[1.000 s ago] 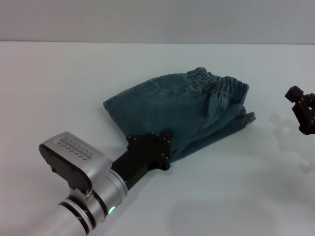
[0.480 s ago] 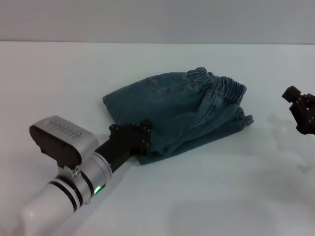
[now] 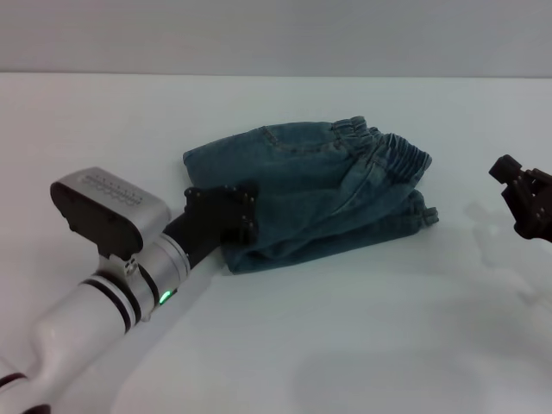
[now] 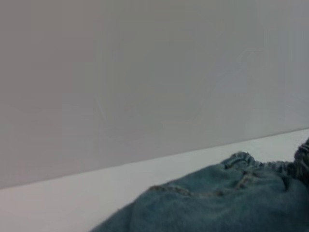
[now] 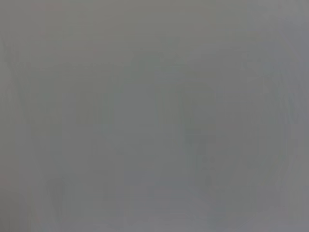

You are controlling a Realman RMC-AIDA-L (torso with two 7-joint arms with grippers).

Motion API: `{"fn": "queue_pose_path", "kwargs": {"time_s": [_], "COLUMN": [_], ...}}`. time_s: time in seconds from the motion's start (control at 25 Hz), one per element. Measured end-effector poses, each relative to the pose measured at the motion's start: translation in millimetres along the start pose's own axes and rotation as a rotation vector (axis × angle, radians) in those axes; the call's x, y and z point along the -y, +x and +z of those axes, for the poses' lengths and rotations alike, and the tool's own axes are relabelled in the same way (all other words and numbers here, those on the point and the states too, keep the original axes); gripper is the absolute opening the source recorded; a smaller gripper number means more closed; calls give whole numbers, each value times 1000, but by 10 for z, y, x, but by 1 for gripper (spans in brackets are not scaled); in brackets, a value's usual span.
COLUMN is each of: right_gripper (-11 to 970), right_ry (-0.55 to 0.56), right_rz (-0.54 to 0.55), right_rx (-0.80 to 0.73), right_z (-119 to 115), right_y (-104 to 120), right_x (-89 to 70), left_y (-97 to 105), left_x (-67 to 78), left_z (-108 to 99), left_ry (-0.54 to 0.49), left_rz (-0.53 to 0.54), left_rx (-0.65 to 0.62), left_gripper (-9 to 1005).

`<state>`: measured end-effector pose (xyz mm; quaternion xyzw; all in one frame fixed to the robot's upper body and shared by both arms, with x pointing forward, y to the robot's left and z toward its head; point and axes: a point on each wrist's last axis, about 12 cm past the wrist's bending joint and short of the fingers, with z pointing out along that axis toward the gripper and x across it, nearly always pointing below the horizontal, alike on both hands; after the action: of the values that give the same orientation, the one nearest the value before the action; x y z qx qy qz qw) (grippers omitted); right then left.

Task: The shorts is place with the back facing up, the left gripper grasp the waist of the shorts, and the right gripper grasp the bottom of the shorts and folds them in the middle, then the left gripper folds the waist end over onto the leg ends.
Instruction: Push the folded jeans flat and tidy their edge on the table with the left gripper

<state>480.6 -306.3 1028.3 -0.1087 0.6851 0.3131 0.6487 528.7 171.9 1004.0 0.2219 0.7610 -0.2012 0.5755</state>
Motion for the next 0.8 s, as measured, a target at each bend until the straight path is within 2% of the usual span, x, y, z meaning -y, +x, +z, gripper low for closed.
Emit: {"fn": "queue_pose_path", "kwargs": {"time_s": [0.16, 0.36, 0.48, 0.52, 0.8], "right_gripper": [103, 105, 106, 106, 108], "right_ry": [-9, -15, -15, -16, -25], "right_rz": [10, 14, 20, 21, 15], "right_rx": [6, 11, 9, 8, 0], "right_z": [-2, -5, -4, -3, 37], "right_y": [6, 5, 16, 17, 9], "right_x": [-20, -30, -37, -38, -35], "left_y": [-48, -109, -62, -23, 119], "left_x": [-58, -30, 65, 132, 336], "left_z": [45, 38, -108, -160, -298], "left_ry": [-7, 11, 22, 37, 79], "left_rz": [20, 33, -10, -26, -112], "left_rx": [5, 59, 116, 115, 80], "left_gripper": [38, 42, 45, 46, 52]}}
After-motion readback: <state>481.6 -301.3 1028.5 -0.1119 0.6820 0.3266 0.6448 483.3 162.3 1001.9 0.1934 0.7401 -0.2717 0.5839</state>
